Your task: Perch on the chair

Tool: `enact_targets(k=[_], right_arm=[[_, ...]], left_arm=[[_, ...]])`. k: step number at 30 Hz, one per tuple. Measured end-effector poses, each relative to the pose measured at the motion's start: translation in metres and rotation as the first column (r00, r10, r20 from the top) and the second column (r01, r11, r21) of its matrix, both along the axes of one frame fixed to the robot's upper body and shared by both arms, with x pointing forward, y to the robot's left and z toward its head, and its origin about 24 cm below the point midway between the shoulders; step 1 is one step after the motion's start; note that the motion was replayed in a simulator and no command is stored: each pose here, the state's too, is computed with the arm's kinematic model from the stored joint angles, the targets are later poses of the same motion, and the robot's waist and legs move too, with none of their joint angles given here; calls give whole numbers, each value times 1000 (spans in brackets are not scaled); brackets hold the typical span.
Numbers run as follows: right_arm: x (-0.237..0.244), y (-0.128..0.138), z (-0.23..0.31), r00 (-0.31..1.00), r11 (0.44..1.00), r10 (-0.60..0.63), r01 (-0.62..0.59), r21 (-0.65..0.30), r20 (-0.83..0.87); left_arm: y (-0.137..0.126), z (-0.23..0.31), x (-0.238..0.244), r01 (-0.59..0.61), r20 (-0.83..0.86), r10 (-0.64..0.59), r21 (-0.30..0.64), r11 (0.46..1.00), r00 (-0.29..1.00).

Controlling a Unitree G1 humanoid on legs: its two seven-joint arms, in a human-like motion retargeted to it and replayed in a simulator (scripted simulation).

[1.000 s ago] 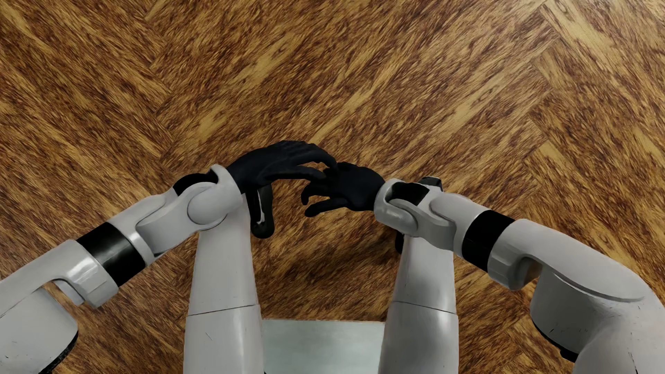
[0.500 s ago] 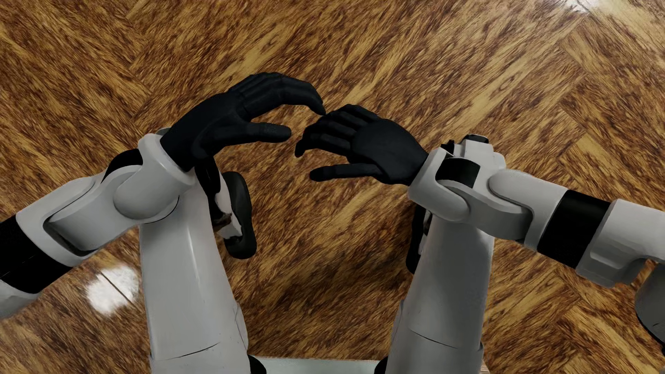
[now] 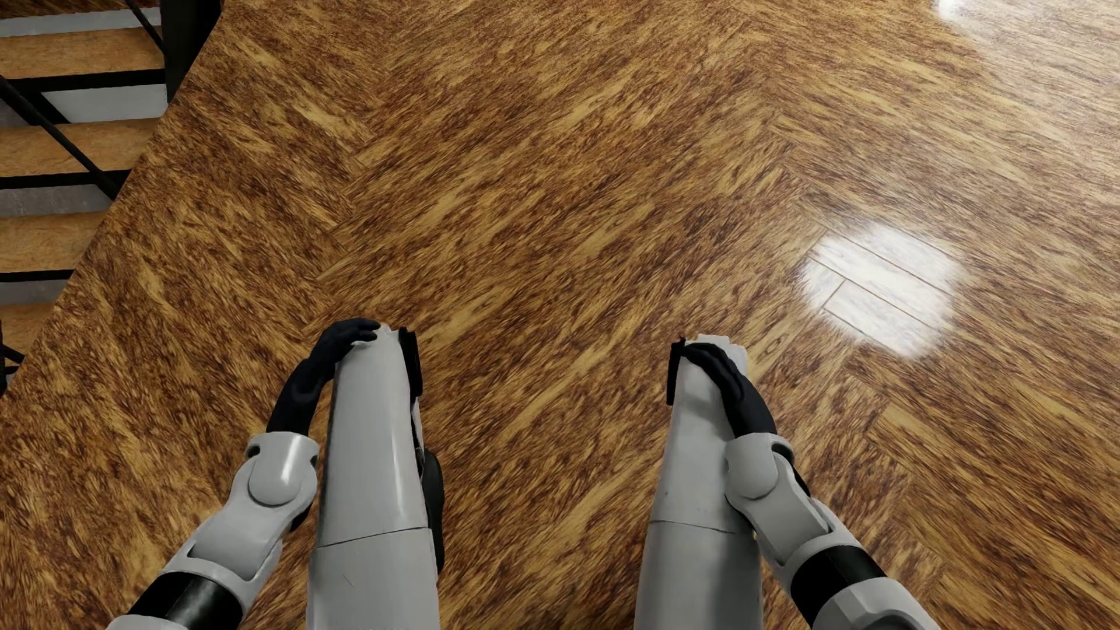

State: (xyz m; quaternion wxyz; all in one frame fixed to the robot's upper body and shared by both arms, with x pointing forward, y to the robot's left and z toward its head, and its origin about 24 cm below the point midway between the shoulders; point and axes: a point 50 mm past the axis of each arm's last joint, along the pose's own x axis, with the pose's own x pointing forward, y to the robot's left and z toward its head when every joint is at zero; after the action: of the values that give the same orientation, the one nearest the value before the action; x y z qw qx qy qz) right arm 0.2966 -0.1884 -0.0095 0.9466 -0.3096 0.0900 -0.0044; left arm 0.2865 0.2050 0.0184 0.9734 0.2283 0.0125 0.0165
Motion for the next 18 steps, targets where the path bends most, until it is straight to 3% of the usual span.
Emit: enact_targets(k=[2,3,5,7,9,13,18], right_arm=[[-26,-30,-41,961,998,-42,30,-46,-272],[-44,-45,-61,902,999,-29,7,-53,-430],[-87,-65,-92,754,994,2,-73,-81,-657],[-126,-72,-112,647,989,18,-122,-80,-762],[-158,-73,-125,575,995,8,-89,-52,-818],[-193,-68,-138,521,999,-18,33,-1,-853],[-184,-43,-137,563,995,101,-69,75,-820]], left_arm=[[16,-44,-17,-69,-234,69,6,998,970],[24,-68,-30,-38,-393,42,18,999,919],[33,-104,-60,108,-643,-40,67,992,765],[34,-127,-89,246,-770,-98,78,966,630],[32,-145,-120,292,-839,-120,48,955,531],[27,-161,-156,194,-882,-108,-19,981,458],[12,-160,-154,205,-853,-157,-60,977,499]])
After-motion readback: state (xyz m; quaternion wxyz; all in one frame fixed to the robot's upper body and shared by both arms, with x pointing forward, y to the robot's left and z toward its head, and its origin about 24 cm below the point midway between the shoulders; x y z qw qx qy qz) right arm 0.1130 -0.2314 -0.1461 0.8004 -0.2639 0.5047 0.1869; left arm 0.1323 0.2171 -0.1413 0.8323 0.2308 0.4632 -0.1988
